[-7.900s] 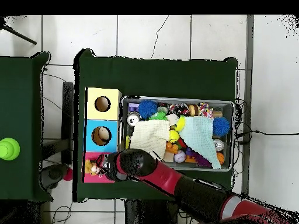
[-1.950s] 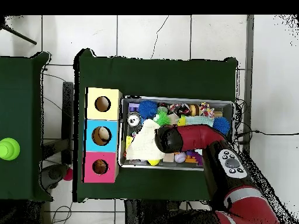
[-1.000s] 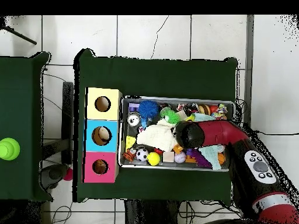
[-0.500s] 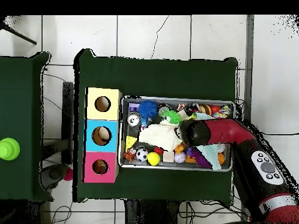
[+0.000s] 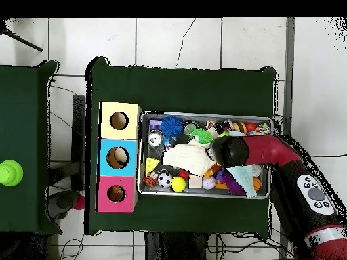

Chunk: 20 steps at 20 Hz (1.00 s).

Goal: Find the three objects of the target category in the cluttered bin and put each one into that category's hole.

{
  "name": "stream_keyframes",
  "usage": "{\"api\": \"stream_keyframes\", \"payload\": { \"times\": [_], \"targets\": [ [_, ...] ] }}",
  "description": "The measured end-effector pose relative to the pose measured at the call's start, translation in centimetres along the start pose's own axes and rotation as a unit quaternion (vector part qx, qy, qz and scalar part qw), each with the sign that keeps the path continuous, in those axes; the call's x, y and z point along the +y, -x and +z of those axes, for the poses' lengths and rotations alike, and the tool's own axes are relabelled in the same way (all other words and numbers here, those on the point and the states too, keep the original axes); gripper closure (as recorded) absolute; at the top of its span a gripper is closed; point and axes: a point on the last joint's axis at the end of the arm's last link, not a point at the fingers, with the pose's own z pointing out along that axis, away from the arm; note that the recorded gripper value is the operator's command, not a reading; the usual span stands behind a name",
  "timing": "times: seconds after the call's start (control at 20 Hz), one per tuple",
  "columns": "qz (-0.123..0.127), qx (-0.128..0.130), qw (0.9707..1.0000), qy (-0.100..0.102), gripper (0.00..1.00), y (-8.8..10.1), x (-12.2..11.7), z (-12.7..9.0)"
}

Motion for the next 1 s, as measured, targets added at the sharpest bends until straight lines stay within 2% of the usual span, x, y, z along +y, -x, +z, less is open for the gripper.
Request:
{"api": "stream_keyframes", "payload": {
  "times": [0.25, 0.3, 0.45, 0.55, 0.7, 0.8, 0.85, 0.9, 1.0],
  "targets": [
    [-0.009, 0.013, 0.9999, 0.007, 1.00, -0.2, -0.8, -0.4],
    [-0.013, 0.026, 0.9995, 0.013, 1.00, -0.4, -1.1, -0.8],
    [-0.011, 0.043, 0.9987, 0.023, 1.00, -0.6, -1.4, -1.3],
    [0.000, 0.068, 0.9968, 0.043, 1.00, -0.9, -1.7, -2.3],
    [0.016, 0.102, 0.9919, 0.074, 1.00, -1.3, -2.1, -3.9],
    [0.028, 0.133, 0.9858, 0.099, 1.00, -1.6, -2.4, -5.5],
    [0.031, 0.141, 0.9838, 0.106, 1.00, -1.8, -2.5, -6.0],
    [0.040, 0.162, 0.9782, 0.124, 1.00, -2.1, -2.8, -7.3],
    [0.046, 0.179, 0.9729, 0.138, 1.00, -2.4, -3.0, -8.4]
  ]
}}
